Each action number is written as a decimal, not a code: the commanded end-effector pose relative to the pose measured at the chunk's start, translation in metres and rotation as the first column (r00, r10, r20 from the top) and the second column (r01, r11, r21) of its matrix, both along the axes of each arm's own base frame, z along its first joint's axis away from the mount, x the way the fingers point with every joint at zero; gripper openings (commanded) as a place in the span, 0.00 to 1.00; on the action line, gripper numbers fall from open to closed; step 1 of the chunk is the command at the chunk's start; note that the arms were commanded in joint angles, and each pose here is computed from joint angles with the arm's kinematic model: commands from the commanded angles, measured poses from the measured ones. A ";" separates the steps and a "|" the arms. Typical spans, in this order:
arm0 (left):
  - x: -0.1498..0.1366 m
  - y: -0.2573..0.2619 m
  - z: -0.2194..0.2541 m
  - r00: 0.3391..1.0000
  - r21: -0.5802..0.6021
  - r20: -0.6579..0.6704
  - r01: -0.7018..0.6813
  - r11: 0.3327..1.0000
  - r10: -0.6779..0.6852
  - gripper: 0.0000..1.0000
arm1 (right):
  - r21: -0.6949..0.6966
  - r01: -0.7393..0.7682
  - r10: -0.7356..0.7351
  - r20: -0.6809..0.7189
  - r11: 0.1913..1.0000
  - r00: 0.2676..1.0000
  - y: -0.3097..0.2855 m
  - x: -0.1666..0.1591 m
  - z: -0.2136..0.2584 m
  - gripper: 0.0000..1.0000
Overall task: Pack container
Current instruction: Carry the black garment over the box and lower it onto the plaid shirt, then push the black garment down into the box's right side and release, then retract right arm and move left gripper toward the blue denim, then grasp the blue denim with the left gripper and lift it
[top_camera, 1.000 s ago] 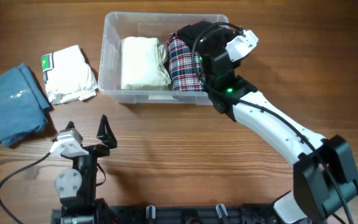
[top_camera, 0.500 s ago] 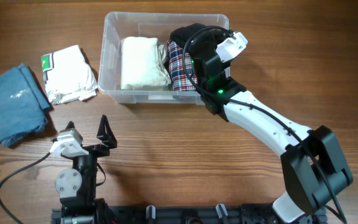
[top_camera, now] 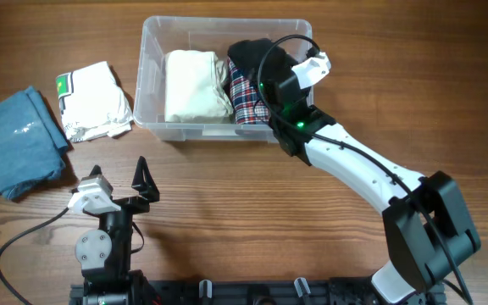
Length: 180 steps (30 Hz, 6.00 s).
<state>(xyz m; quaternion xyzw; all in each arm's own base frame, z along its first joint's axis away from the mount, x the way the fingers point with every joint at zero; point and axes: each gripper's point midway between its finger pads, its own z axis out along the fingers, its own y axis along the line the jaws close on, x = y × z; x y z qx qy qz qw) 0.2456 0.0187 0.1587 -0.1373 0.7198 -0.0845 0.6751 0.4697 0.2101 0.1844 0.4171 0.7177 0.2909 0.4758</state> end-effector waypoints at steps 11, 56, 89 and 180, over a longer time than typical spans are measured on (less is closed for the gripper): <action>0.000 0.000 -0.002 1.000 -0.003 -0.001 0.003 1.000 -0.003 1.00 | -0.594 -0.419 0.560 0.063 0.686 0.826 0.065 -0.001 0.052 1.00; 0.000 0.000 -0.002 1.000 -0.002 -0.001 0.003 1.000 -0.003 1.00 | -0.725 -0.682 0.770 -0.485 -0.089 0.415 0.090 -0.050 0.073 0.88; 0.000 0.000 -0.002 1.000 -0.002 -0.001 0.003 1.000 -0.003 1.00 | -0.618 -0.786 0.741 -0.512 0.035 0.435 0.077 0.028 -0.037 1.00; 0.168 0.240 -0.150 0.365 0.182 -0.873 -0.371 0.910 0.324 1.00 | -0.428 -0.101 -0.140 -0.496 0.898 0.857 -0.299 -0.048 0.092 1.00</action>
